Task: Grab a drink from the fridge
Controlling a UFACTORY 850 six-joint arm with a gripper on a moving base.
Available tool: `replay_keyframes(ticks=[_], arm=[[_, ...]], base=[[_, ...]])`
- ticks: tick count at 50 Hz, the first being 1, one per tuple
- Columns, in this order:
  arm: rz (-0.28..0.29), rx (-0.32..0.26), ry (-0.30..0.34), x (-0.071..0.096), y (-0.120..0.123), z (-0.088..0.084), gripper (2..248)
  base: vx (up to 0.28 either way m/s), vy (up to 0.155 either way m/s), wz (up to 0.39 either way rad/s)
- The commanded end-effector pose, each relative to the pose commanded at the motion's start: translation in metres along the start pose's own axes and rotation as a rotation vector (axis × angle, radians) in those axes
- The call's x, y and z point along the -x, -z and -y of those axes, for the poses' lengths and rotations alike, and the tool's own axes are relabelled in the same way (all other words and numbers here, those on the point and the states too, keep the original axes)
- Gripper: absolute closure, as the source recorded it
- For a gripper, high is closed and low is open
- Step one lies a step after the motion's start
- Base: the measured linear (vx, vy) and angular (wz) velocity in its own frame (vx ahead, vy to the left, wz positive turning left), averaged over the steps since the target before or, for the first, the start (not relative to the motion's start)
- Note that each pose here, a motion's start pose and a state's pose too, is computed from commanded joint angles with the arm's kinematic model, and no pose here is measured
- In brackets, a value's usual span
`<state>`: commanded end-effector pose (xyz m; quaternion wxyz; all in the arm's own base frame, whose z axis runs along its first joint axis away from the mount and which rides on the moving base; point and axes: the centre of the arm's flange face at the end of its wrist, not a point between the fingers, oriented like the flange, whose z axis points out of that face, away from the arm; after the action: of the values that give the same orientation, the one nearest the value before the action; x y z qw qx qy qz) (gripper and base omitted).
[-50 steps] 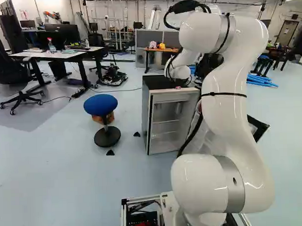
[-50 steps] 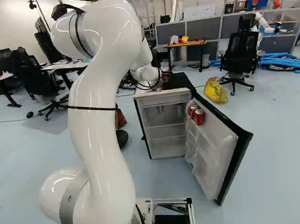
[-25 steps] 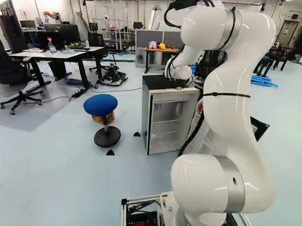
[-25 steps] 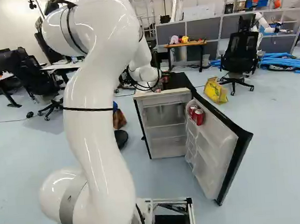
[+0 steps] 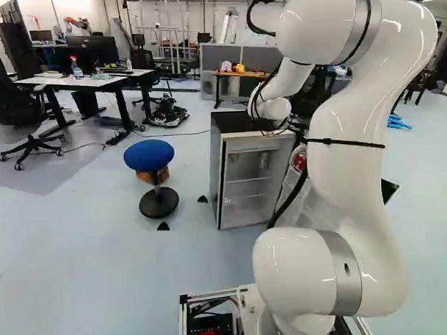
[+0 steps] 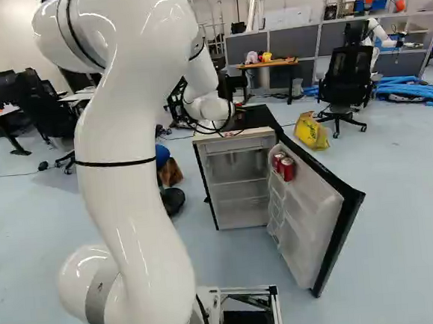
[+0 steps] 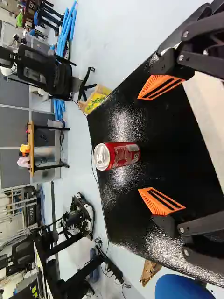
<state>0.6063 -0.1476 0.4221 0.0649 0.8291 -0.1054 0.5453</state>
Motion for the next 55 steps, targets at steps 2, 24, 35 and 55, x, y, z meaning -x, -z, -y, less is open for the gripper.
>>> replay_keyframes(ticks=[2,24,35,55], arm=[[0.01,0.004,-0.002,0.0,0.004,-0.002,3],[0.176,0.046,-0.022,0.005,0.045,-0.032,3],[0.24,0.072,-0.039,0.005,0.065,-0.048,3],[0.279,0.122,-0.072,-0.001,0.093,-0.079,3]], base=[[0.0,0.0,0.0],[0.0,0.0,0.0],[0.0,0.0,0.0],[0.0,0.0,0.0]])
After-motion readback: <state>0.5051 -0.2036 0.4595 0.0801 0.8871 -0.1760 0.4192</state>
